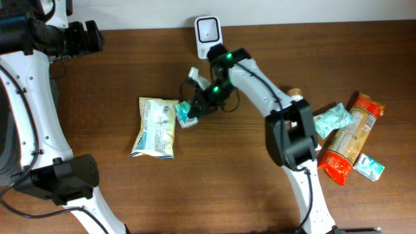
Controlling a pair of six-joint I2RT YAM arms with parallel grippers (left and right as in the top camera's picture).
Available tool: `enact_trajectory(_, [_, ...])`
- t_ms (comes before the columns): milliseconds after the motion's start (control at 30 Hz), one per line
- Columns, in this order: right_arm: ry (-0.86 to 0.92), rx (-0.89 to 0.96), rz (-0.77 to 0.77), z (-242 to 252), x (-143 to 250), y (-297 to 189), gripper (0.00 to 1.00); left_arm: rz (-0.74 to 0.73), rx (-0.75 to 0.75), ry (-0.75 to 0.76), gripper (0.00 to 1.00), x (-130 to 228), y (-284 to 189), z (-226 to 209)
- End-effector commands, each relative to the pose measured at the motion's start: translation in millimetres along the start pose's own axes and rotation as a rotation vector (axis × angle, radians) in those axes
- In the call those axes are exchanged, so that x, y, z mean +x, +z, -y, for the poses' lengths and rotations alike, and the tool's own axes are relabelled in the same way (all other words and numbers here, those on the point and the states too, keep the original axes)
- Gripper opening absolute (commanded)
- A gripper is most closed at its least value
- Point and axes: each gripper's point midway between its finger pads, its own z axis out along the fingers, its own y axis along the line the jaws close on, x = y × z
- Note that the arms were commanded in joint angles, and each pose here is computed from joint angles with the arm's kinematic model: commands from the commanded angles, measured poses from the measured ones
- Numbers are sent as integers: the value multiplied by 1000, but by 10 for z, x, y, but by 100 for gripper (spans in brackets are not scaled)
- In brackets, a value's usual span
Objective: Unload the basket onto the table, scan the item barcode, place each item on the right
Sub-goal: 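Hold the small packet under the scanner with the right gripper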
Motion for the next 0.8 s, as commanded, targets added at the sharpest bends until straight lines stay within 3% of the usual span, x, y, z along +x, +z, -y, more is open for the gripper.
enact_trajectory(0, [-105, -148, 137, -558, -122, -584, 4, -2, -1, 4, 99, -3, 25, -20])
enact_trajectory(433, [-127, -111, 160, -630, -89, -780, 4, -2, -1, 4, 99, -3, 25, -20])
enact_trajectory(600, [62, 437, 128, 179, -73, -890, 4, -2, -1, 4, 99, -3, 25, -20])
enact_trajectory(767, [84, 828, 272, 220, -314, -1563, 4, -2, -1, 4, 99, -3, 25, -20])
